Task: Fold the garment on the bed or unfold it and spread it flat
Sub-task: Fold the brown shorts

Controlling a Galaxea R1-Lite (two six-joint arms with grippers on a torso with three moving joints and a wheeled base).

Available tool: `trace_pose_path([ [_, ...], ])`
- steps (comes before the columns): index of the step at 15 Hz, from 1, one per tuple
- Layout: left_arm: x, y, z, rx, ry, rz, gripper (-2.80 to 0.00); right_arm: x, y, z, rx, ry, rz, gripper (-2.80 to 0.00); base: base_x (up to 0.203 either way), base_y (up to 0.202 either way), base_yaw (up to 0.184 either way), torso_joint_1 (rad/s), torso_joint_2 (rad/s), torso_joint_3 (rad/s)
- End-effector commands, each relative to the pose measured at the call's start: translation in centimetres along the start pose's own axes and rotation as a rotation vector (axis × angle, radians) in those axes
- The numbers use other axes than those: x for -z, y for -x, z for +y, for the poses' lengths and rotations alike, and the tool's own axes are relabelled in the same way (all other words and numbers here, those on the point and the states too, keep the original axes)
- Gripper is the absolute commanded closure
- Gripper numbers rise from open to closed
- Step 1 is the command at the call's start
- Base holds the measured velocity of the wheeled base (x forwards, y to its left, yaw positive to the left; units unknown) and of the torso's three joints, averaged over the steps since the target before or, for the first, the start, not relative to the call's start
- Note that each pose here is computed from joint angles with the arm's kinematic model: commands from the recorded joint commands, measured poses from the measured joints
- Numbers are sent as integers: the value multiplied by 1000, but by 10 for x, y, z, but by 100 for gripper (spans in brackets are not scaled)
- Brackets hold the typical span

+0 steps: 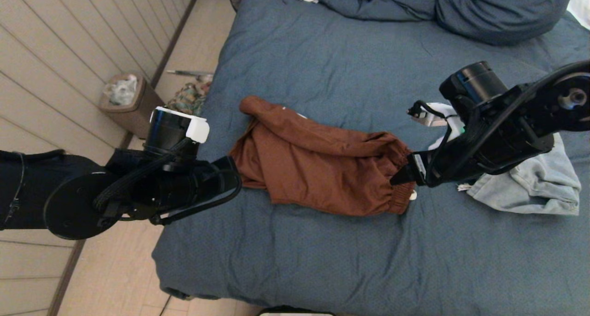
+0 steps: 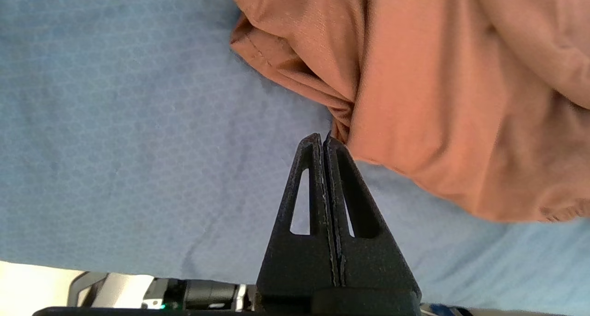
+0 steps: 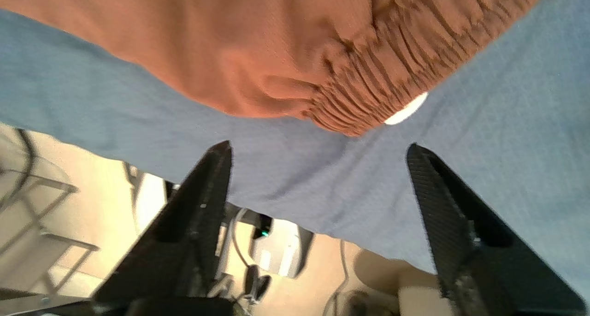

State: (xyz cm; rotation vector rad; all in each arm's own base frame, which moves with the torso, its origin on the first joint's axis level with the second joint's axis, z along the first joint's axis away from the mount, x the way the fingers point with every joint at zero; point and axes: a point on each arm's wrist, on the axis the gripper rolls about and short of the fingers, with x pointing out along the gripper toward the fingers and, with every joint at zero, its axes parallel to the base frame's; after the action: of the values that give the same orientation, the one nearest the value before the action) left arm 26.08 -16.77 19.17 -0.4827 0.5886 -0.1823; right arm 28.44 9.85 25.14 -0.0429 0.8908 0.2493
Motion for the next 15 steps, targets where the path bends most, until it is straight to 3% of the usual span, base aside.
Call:
trace_pose_path([
  [1,1,5,3,-2,4,-2,0,3,-11,2,61,10,33,-280,0,0,0,0,0,0],
  [4,6,-3,5,-23,0,15,0,6,-42,8,170,37,95,-280,0,0,0,0,0,0],
  [12,4,-38,21,-78,16,-8,0,12,-47,7,190,15,114,-280,0,0,0,0,0,0],
  [15,3,-65,27,-139,8,-122,0,15,-51,9,207,23,129,-280,0,0,0,0,0,0],
])
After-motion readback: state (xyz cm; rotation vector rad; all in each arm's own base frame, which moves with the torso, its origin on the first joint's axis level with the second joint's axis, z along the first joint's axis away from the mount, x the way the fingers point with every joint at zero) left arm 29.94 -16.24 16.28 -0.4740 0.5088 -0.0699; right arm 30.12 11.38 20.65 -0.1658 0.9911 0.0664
